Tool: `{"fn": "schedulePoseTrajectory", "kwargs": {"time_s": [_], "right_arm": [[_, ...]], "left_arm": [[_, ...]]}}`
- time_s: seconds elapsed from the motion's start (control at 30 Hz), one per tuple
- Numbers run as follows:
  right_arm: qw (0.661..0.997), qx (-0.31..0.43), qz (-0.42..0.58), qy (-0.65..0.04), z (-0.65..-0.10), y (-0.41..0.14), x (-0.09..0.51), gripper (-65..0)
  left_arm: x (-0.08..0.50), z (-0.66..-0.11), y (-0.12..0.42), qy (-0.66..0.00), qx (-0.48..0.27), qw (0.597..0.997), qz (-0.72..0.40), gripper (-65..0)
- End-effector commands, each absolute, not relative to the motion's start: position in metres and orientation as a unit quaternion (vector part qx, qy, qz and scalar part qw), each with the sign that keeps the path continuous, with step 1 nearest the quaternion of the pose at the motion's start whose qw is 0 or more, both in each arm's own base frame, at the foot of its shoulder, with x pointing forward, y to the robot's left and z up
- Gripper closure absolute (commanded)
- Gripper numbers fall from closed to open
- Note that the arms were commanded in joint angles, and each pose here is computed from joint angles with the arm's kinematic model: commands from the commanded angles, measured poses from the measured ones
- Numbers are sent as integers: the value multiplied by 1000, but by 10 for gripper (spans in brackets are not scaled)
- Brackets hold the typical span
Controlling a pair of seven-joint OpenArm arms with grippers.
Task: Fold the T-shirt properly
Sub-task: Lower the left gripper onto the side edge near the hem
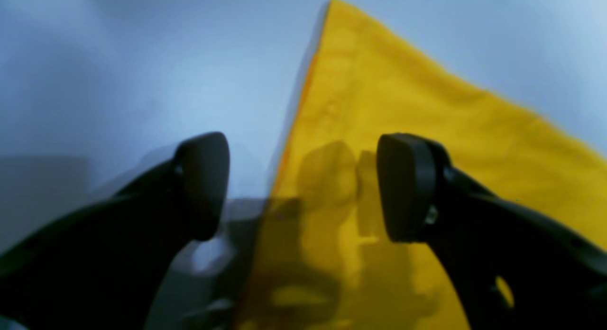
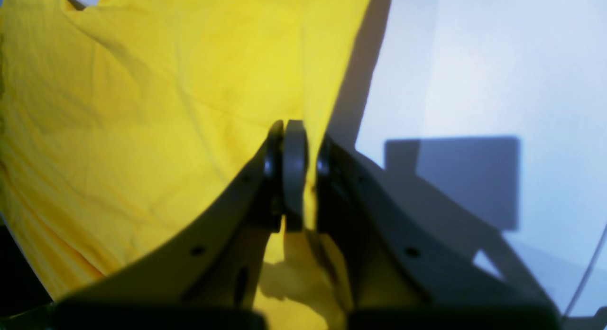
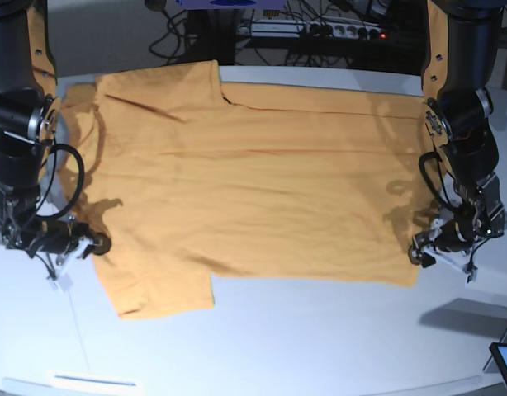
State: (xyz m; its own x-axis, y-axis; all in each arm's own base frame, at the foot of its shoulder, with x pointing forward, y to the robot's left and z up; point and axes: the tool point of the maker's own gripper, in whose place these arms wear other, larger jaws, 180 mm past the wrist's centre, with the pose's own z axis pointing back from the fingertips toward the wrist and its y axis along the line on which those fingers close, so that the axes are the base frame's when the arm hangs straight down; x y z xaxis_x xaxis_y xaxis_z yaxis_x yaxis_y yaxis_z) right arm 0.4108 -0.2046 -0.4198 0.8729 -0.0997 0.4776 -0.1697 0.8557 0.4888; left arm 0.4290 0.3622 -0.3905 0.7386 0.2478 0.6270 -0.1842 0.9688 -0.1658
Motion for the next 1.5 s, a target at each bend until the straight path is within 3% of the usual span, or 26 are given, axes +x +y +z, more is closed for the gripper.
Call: {"fn": "schedulePoseTrajectory", "kwargs": {"time_s": [0.0, 0.13, 0.37, 0.67, 1.47], "right_arm": [[940, 249, 29, -232, -421, -213, 407, -3], [940, 249, 29, -232, -421, -213, 407, -3], [940, 249, 29, -232, -421, -212, 408, -3], [940, 249, 29, -232, -421, -212, 408, -3], [940, 249, 29, -232, -421, -213, 407, -3]], "left_arm": [[435, -378, 372, -346, -21, 933, 99, -475], [430, -393, 361, -307, 20, 950, 43, -475], [430, -393, 362, -306, 23, 951, 42, -475], [429, -406, 337, -319, -84, 936, 123, -475], [418, -416, 298, -273, -161, 942, 106, -479]]}}
